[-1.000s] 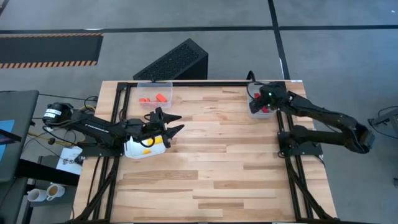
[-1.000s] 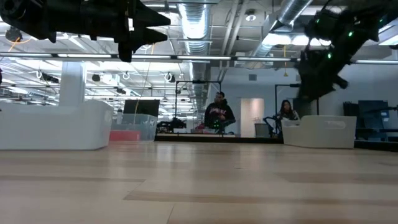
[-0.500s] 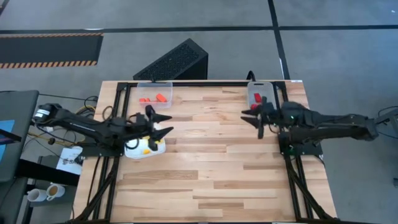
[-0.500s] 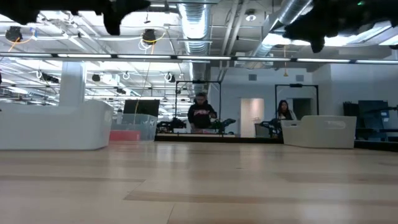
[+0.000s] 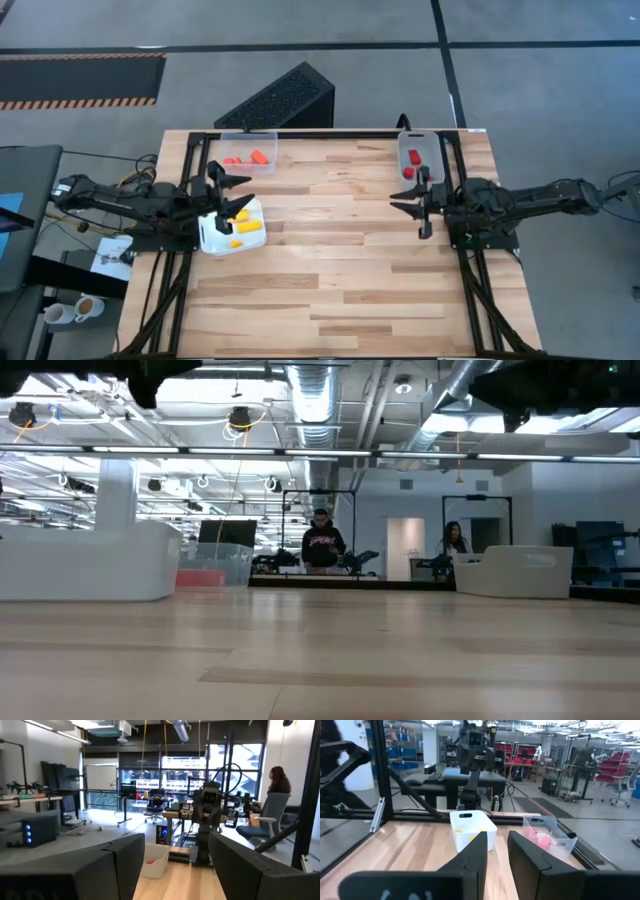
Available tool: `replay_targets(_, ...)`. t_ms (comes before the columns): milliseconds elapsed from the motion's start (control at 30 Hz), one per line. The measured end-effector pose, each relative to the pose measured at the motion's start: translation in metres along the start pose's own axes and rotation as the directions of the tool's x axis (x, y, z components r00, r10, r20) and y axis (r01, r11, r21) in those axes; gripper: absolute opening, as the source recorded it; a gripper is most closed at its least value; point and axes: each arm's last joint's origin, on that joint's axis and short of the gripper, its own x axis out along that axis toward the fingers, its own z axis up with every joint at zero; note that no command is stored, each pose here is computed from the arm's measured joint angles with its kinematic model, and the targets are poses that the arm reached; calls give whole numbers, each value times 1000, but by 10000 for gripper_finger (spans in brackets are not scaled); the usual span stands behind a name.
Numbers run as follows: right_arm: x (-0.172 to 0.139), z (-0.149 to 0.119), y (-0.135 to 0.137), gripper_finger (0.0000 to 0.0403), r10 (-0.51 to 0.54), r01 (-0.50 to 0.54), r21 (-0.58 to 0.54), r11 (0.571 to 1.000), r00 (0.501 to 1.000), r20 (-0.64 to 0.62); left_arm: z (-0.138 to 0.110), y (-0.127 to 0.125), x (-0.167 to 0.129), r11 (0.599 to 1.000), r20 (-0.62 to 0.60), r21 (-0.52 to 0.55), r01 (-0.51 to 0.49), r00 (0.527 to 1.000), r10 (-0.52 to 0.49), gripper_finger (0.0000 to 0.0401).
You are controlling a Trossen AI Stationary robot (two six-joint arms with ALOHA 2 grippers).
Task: Sort & place blocks by color
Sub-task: Return to Home Position
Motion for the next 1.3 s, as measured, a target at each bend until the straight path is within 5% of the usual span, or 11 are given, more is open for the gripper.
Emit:
replay_targets(500,-35,-45,-8,96,-88,82,58,995,990,107,-56,20,-48,997,88,-79,-23,996,30,208)
replay_targets(900,-39,-76,-9,73,-113,119,157,980,992,-46,-80,20,-55,997,-89,-54,53,994,-58,202)
replay_targets(1033,-40,-80,-9,58,-110,126,215,969,990,-88,-86,20,-56,996,-146,-50,77,986,-83,154)
replay_targets(1233,-37,-85,-4,57,-43,100,431,897,989,-141,-87,17,-57,981,-154,-11,196,969,-195,17)
replay_targets(1300,-36,-87,-1,57,-9,83,448,890,986,-164,-87,16,-57,978,-157,-9,206,966,-205,11)
